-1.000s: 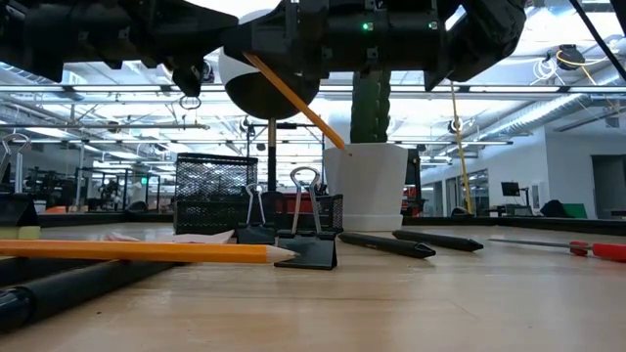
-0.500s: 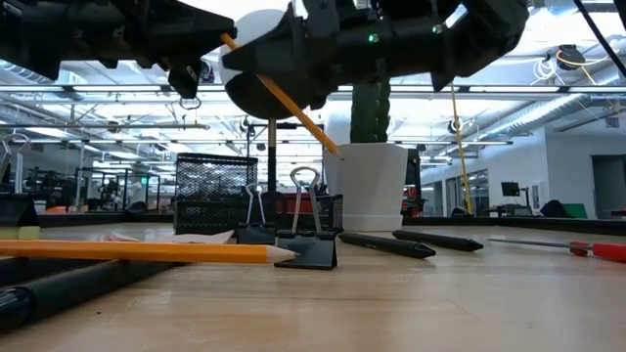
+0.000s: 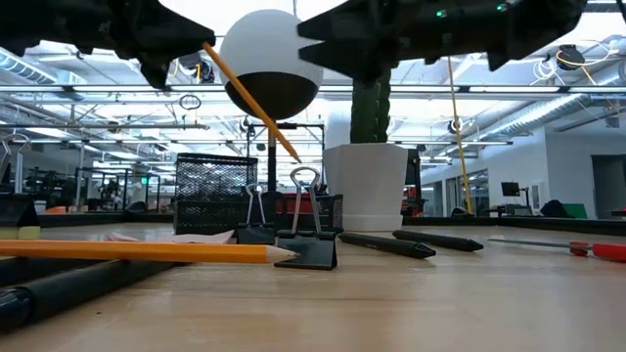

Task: Pick and place office supplies into organizer
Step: Put the top orange pencil into the desk organizer, then put the orange pencil into the desk organizer

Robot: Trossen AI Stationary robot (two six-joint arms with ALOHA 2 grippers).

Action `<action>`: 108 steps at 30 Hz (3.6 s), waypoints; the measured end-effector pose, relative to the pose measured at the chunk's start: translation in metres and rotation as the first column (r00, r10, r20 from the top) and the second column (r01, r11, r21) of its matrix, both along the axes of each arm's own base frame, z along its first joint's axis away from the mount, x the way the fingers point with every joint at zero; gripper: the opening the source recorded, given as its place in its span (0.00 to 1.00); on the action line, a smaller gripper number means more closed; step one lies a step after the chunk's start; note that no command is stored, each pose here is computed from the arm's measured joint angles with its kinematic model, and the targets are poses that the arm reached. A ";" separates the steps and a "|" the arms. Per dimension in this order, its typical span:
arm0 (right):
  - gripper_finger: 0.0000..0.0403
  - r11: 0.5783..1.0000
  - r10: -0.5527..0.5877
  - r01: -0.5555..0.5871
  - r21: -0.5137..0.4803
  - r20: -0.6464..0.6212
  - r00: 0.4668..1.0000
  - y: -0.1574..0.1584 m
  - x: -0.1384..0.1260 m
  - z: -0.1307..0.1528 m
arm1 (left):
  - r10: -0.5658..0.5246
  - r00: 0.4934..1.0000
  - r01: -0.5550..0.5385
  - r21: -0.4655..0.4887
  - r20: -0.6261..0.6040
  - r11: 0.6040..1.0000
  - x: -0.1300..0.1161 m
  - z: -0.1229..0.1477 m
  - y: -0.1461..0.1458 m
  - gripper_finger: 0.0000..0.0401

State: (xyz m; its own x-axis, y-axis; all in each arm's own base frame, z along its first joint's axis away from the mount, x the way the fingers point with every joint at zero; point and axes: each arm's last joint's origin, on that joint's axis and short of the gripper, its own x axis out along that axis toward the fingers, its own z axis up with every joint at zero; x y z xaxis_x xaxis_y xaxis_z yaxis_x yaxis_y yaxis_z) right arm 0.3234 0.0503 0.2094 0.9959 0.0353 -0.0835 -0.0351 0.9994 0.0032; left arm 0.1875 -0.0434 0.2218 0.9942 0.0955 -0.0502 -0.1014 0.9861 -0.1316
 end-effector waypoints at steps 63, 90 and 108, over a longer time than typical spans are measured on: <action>0.54 0.999 -0.005 0.007 0.046 -0.048 0.999 -0.003 -0.017 -0.002 | 0.346 0.905 -0.368 -0.046 -0.247 0.929 -0.024 -0.019 0.025 0.11; 0.54 0.998 -0.008 0.016 0.056 -0.148 0.989 -0.003 -0.019 -0.011 | 0.169 0.980 -0.184 -0.145 -0.106 0.972 -0.004 -0.009 0.021 0.57; 0.54 0.997 -0.082 0.082 -0.012 -0.306 0.948 0.027 -0.032 -0.028 | -0.017 0.998 0.007 -0.179 -0.056 0.984 -0.003 -0.004 0.011 0.57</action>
